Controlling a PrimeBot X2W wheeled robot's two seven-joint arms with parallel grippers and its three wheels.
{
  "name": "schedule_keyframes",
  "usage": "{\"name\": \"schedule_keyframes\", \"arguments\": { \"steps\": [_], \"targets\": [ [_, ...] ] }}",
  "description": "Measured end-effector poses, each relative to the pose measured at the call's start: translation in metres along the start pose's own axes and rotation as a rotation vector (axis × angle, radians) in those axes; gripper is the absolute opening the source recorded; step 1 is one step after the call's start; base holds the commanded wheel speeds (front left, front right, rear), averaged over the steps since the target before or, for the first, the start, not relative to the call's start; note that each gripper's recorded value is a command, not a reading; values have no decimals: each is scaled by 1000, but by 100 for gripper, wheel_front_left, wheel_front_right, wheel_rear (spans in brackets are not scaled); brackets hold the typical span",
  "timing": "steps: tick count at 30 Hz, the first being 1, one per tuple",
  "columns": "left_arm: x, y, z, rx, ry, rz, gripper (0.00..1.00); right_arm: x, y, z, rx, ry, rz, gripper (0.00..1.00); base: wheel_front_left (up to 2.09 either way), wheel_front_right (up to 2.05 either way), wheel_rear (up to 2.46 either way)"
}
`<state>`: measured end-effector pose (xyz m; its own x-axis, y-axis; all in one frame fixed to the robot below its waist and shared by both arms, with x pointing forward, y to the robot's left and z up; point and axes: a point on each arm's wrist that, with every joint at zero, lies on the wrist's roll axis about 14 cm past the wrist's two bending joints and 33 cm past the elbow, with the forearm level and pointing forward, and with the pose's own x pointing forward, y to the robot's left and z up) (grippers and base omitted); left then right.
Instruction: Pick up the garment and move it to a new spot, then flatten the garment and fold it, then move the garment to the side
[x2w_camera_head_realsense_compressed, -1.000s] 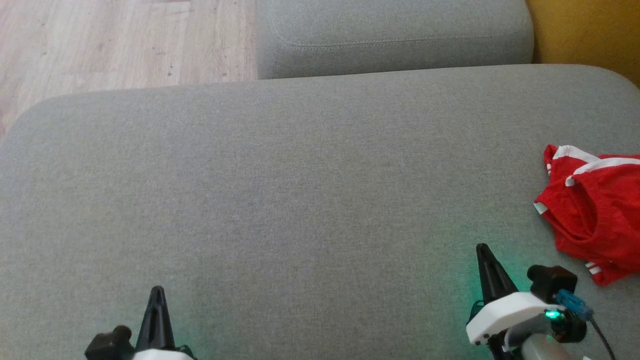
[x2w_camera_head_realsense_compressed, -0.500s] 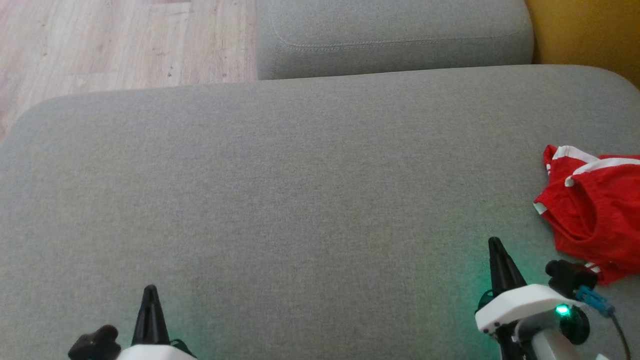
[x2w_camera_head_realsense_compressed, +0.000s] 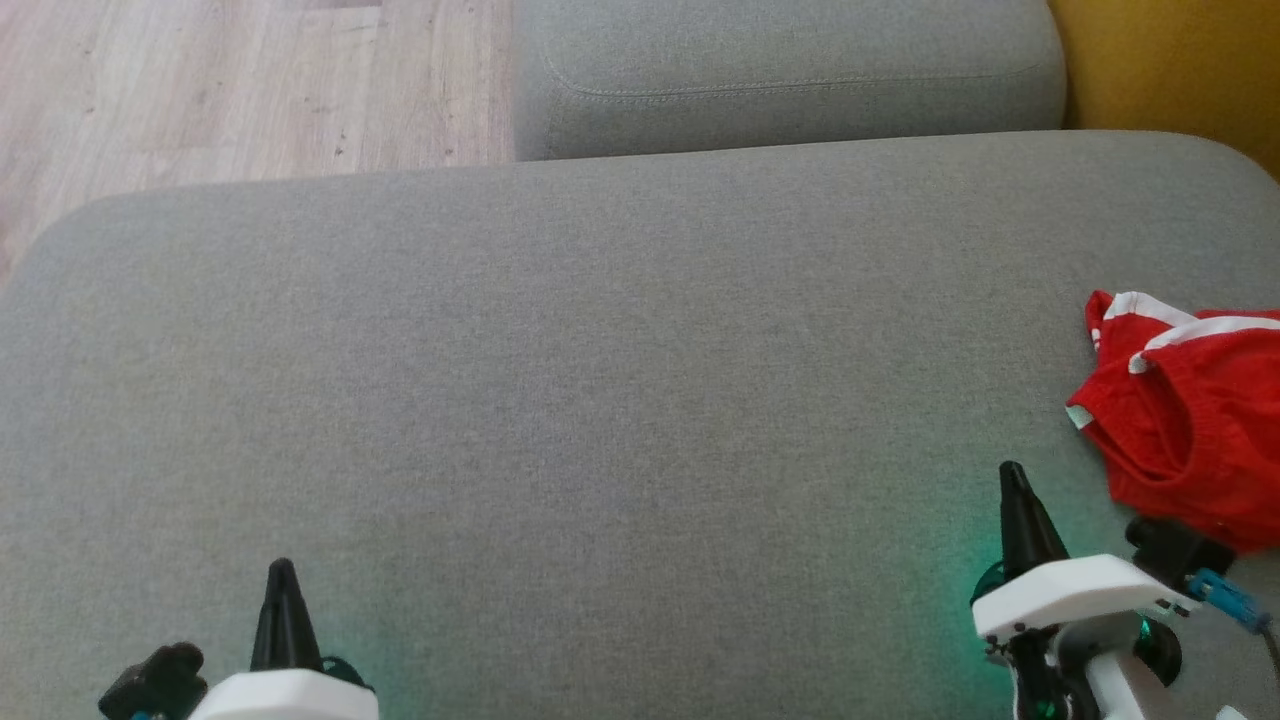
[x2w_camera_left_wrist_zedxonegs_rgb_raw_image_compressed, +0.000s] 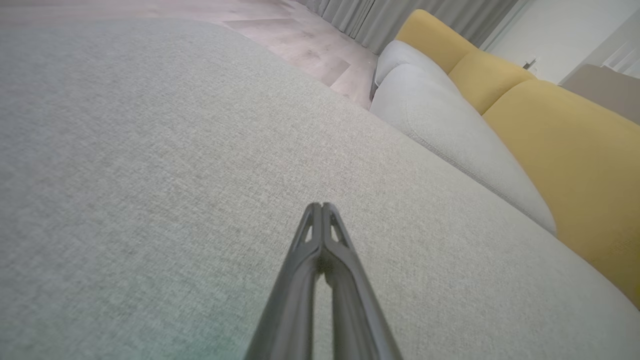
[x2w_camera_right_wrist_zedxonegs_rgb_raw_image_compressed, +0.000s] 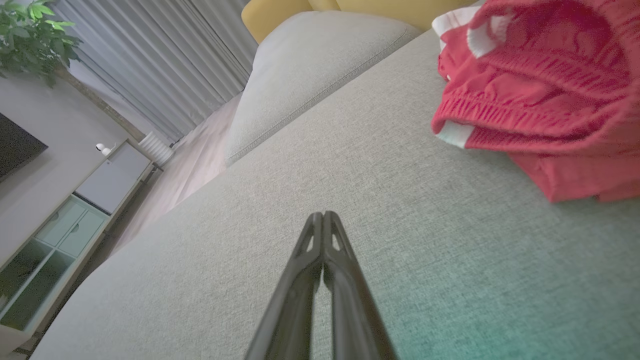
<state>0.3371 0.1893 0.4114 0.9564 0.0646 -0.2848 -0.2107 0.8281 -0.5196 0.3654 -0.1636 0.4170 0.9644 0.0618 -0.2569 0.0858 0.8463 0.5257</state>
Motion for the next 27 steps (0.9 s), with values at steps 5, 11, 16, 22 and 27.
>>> {"name": "schedule_keyframes", "arguments": {
  "steps": [5, 11, 16, 22, 27],
  "targets": [
    [1, -1, 2, -56, 2, -2, 0, 1, -1, 5, 58, -13, -7, 0, 0, 0, 0],
    [1, -2, 2, -122, 9, -2, 0, 1, -1, 10, 127, -27, -11, 0, 0, 0, 0],
    [2, -4, 3, -178, 13, -8, 0, 2, -1, 15, 184, -38, -11, 0, 0, 0, 0],
    [4, -5, 6, -232, 11, -11, 0, 2, -3, 20, 244, -48, -15, 0, 0, 0, 0],
    [6, -9, 11, -289, 6, -26, 0, 2, -2, 24, 300, -58, -12, 0, 0, 0, 0]
  ]
}}
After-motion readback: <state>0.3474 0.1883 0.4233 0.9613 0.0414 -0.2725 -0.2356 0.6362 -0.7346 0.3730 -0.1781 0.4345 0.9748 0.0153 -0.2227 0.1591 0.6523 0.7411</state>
